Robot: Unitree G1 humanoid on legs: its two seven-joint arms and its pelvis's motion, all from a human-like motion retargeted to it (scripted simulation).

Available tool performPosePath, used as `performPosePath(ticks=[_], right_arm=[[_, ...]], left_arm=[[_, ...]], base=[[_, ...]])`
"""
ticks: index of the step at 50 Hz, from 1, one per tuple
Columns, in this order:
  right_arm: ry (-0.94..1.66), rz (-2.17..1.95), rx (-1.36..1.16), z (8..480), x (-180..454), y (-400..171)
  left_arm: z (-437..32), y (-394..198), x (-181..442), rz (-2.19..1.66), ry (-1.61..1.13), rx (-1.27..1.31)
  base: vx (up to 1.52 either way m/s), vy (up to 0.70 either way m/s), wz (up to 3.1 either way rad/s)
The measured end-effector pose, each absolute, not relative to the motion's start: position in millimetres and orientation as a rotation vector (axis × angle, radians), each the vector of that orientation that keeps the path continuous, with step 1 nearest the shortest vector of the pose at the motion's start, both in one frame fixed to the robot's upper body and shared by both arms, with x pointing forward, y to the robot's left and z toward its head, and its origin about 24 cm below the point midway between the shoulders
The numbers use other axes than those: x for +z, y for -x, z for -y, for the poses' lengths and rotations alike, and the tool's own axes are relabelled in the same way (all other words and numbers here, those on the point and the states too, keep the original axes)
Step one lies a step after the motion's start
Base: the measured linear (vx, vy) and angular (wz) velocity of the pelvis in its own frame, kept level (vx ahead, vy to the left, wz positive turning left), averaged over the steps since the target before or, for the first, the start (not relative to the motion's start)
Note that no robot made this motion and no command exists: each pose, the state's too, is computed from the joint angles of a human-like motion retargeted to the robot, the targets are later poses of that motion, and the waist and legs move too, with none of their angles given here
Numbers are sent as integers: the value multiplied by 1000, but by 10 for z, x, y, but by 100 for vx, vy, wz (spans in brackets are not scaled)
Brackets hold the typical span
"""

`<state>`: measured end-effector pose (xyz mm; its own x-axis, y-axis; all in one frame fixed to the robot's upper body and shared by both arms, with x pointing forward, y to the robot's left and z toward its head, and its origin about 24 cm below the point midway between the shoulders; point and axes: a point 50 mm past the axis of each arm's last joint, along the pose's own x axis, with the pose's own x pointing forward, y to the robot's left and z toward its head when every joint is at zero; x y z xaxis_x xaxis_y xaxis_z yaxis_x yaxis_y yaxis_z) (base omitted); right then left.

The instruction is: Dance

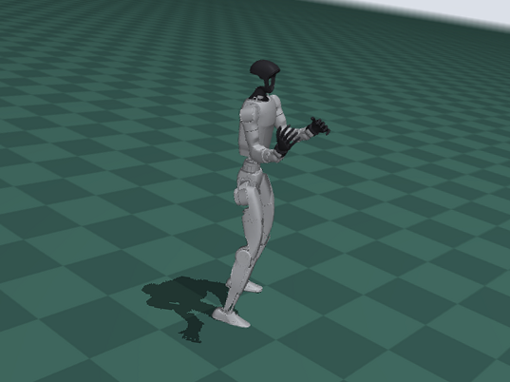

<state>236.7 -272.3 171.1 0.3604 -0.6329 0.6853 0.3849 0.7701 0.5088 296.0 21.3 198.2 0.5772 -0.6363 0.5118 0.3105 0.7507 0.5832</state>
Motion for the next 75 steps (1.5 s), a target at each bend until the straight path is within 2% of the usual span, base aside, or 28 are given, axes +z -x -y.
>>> performPosePath(ticks=[3, 5, 8, 10, 14, 17, 20, 23, 27, 30, 33, 37, 40, 43, 45, 47, 48, 50, 52, 55, 58, 60, 63, 65, 67, 69, 72, 75], right_arm=[[-718, 1058, -1063, 2538, 1071, -2093], [-843, 765, -1266, 2294, 370, -1994], [-829, 187, -1254, 1989, -594, -1726], [-944, 49, -1125, 1887, -844, -1646], [-869, 290, -1084, 2234, -527, -1706], [-704, 492, -919, 2654, 67, -1938], [-545, 613, -685, 2785, 642, -2163], [-388, 632, -524, 2777, 919, -2253], [-323, 585, -592, 2947, 919, -2220], [-356, 770, -645, 3125, 1176, -2139], [-169, 894, -537, 3179, 1569, -2058], [229, 908, -535, 3229, 1913, -1908], [334, 810, -818, 3319, 1751, -1827], [140, 685, -1222, 3288, 1132, -1740], [-169, 537, -1439, 3008, 517, -1759], [-601, 253, -1536, 2473, -175, -1852], [-807, 86, -1498, 2116, -496, -1893], [-1121, -225, -1247, 1391, -1030, -1811], [-1202, -445, -788, 783, -1184, -1786], [-1040, -518, -16, 187, -961, -1988], [-669, -329, 757, 28, -523, -2298], [-344, -208, 1123, 26, -236, -2427], [127, -12, 1201, 309, 167, -2628], [351, 92, 1088, 483, 265, -2620], [479, 82, 883, 654, 56, -2524], [575, -65, 767, 866, -387, -2290], [824, -550, 778, 1391, -1176, -1743], [1131, -1077, 894, 2333, -1242, -1677]], left_arm=[[-388, -2827, 1620, 809, -322, -319], [-526, -2703, 1101, 702, -222, -240], [-684, -2482, 128, 306, -162, -282], [-734, -2428, -104, 119, -43, -416], [-511, -2692, 469, 313, 138, -465], [-300, -2834, 1372, 651, 28, -521], [-135, -2763, 1853, 798, -100, -572], [-35, -2673, 1900, 801, -166, -613], [1, -2545, 1664, 830, -161, -622], [-58, -2428, 1696, 943, 59, -495], [22, -2278, 2010, 1120, 216, -491], [200, -2202, 2239, 1252, 32, -534], [378, -2307, 2012, 1152, -170, -607], [454, -2492, 1296, 849, -382, -796], [314, -2539, 523, 496, -568, -937], [-299, -2471, -339, 32, -851, -864], [-752, -2341, -675, -185, -996, -739], [-1433, -2047, -959, -423, -1036, -527], [-1845, -1955, -937, -555, -800, -169], [-1882, -2024, -734, -519, -174, 281], [-1839, -2426, 110, 64, 331, 543], [-2040, -2371, 682, 491, 447, 706], [-2359, -2038, 830, 659, 383, 1008], [-2407, -1884, 624, 538, 263, 1109], [-2256, -1812, 168, 266, 238, 1094], [-1918, -1687, -496, -93, 363, 1032], [-1344, -1405, -1346, -609, 716, 821], [-1007, -1666, -1421, -809, 1093, 420]], base=[[12, 40, -157], [23, 23, -112], [26, 12, -47], [4, -9, -3], [-3, -12, 32], [-9, -11, 23], [-7, -8, -14], [-1, 0, -29], [8, 10, -40], [1, 13, -23], [-6, 20, -1], [-4, 21, 44], [1, 14, 68], [5, 3, 86], [8, -11, 104], [4, -22, 108], [0, -32, 112], [-4, -36, 98], [-3, -34, 77], [-5, -28, 104], [-17, -28, 117], [-15, -32, 115], [-5, -29, 88], [3, -22, 8], [10, -15, -45], [19, -12, -58], [22, -2, -64], [-3, 15, -97]])
